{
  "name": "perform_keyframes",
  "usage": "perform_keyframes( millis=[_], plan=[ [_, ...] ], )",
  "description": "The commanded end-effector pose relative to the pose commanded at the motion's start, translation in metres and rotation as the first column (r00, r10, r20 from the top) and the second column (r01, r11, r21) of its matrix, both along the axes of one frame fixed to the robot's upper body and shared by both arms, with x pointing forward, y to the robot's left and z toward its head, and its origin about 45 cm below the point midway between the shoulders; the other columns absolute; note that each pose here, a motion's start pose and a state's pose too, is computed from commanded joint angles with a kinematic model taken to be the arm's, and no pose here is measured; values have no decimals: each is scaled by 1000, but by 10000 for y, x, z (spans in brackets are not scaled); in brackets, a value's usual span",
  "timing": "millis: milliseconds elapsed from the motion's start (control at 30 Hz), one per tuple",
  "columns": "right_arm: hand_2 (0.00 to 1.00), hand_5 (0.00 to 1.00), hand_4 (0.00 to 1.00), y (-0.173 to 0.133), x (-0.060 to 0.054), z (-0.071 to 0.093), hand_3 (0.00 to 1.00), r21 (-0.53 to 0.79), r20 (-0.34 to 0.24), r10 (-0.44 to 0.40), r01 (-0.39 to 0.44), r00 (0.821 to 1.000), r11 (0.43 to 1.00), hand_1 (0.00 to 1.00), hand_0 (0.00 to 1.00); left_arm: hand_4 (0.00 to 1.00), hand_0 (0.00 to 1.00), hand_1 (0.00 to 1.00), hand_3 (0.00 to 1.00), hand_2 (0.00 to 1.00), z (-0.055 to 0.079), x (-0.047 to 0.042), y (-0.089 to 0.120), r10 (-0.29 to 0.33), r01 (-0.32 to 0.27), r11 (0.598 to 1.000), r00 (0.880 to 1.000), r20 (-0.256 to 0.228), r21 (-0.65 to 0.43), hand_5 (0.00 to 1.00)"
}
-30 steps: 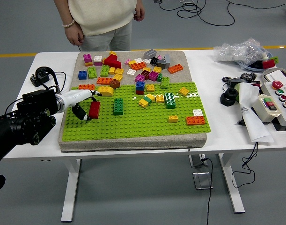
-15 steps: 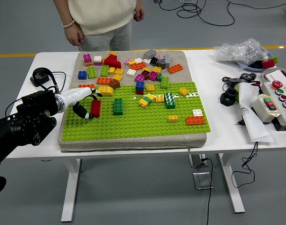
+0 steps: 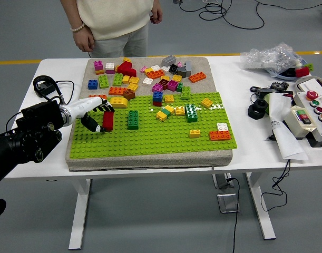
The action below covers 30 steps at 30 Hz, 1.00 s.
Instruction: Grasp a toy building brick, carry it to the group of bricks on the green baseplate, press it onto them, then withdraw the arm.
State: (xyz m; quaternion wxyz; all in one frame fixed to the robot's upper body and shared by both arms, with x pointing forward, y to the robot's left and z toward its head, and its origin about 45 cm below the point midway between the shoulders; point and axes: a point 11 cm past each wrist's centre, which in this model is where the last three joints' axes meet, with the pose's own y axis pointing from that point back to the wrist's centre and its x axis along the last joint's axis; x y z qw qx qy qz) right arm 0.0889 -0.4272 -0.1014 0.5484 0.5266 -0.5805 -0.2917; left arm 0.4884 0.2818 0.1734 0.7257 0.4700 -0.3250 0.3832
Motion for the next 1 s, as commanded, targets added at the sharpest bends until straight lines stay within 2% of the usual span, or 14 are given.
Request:
perform_keyframes(
  millis=[300, 567, 1000],
  plan=[
    [750, 777, 998, -23, -35, 1, 766, -4, -5, -6, 6, 1000, 1000, 706, 777, 360, 686, 764, 659, 506, 38, -38, 77, -16, 16, 1000, 1000, -12, -1, 2],
    [750, 777, 998, -19, -48, -3, 766, -4, -6, -7, 7, 1000, 1000, 707, 778, 336, 678, 766, 657, 506, -32, -125, 116, -28, 27, 1000, 999, -39, -12, 2],
    [751, 776, 998, -57, -76, 5, 767, -11, -10, -15, 15, 1000, 1000, 706, 778, 300, 655, 761, 636, 503, -70, -228, 54, -53, 50, 997, 997, -61, -59, 2]
  ],
)
